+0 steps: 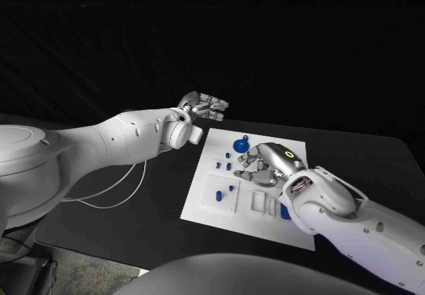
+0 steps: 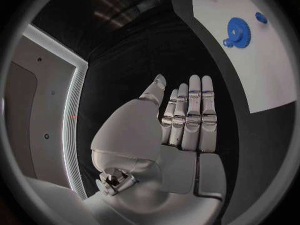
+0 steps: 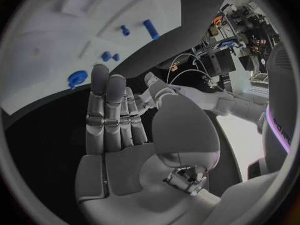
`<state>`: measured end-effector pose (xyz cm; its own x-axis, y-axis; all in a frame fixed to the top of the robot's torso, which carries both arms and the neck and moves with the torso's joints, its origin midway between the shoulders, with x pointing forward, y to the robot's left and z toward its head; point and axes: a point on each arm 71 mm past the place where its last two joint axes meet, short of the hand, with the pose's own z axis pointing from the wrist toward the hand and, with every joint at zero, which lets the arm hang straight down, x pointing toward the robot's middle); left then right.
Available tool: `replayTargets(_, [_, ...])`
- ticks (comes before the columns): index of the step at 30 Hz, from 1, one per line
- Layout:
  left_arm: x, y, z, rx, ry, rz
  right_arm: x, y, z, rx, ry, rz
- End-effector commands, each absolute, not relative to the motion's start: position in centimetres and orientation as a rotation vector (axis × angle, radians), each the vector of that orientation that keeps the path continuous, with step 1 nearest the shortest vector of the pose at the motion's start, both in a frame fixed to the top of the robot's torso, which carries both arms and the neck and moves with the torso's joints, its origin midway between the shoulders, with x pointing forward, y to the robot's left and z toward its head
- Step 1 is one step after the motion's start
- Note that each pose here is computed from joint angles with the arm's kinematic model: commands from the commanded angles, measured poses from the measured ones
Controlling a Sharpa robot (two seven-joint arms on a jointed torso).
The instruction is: Assemble the parts on the task board
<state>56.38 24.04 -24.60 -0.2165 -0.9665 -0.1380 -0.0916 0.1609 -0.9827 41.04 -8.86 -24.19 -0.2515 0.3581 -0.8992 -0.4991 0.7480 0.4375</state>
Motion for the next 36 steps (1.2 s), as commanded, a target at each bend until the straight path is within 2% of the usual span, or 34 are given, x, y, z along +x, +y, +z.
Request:
replayTargets(1, [56.2,24.2,-24.5,-1.056,1.518,-1.209,42.1,-11.0,-24.4,0.034,1.785,0.804])
replayTargets(8, [55.9,24.9,-24.4,-1.060,1.509,-1.211,44.1,-18.2,-23.2,0.260,1.950,0.704])
replayTargets(16, [55.5,25.1,-24.3,-1.056,1.516,-1.235,44.0,-22.2,-24.2,0.377,2.182,0.571])
replayTargets(25, [55.0,25.1,-24.2,-1.047,1.522,-1.265,43.2,-23.5,-25.1,0.393,2.331,0.424])
replayTargets(36, [54.5,24.4,-24.1,-1.025,1.552,-1.292,42.0,-22.6,-27.0,0.378,2.440,0.345])
